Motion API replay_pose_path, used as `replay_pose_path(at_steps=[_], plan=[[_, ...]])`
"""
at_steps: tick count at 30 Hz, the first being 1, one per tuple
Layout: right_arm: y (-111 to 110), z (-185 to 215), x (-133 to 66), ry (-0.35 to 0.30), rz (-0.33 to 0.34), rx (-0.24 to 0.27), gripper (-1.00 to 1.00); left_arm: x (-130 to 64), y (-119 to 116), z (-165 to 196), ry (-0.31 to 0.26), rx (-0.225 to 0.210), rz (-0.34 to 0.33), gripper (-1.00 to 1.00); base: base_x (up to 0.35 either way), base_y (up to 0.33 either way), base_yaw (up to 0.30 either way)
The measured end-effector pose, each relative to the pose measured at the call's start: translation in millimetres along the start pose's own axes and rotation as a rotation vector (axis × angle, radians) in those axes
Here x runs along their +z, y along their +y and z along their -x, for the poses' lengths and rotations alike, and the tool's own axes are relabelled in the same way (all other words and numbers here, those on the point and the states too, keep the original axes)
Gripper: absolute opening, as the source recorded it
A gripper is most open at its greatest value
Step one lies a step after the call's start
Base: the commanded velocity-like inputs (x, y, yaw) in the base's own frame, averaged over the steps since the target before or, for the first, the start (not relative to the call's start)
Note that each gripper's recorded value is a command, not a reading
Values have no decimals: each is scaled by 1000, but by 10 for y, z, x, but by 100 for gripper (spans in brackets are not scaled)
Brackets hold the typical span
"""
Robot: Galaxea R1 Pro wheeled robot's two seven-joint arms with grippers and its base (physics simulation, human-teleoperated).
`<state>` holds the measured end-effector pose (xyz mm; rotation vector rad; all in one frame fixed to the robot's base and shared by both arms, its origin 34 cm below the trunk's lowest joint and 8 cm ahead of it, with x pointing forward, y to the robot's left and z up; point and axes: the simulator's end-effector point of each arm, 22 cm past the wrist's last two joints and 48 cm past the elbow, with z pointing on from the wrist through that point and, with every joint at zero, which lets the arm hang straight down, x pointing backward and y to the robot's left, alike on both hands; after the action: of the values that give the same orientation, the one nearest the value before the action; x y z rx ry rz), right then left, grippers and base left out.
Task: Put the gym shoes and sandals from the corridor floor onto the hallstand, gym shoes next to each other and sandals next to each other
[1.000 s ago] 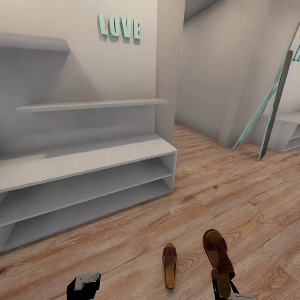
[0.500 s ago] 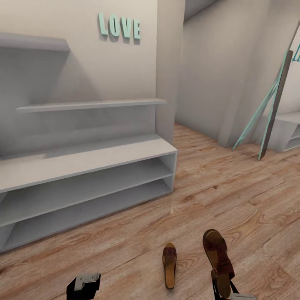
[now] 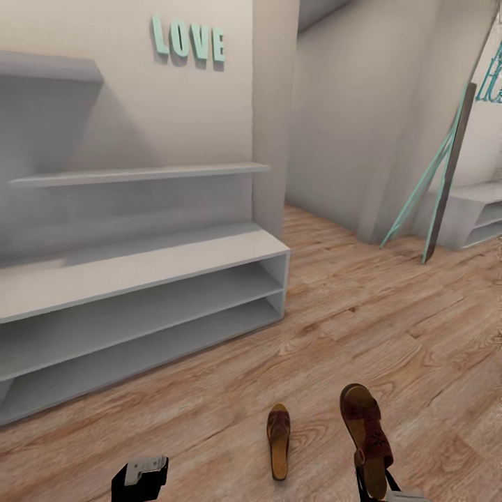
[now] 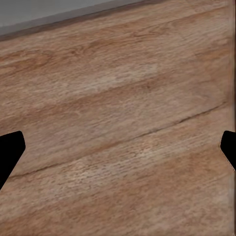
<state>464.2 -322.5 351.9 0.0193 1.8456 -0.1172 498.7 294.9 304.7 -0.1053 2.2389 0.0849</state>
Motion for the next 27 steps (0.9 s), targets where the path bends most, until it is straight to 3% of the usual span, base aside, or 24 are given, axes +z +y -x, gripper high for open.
replay_pose_path(at_steps=[10, 27], plan=[[-4, -51, -14, 12, 1, -2, -100, 6, 2, -55, 11, 1, 1, 100, 0, 0, -177], [29, -61, -16, 15, 1, 4, -100, 5, 3, -75, 16, 2, 1, 100, 1, 0, -16]])
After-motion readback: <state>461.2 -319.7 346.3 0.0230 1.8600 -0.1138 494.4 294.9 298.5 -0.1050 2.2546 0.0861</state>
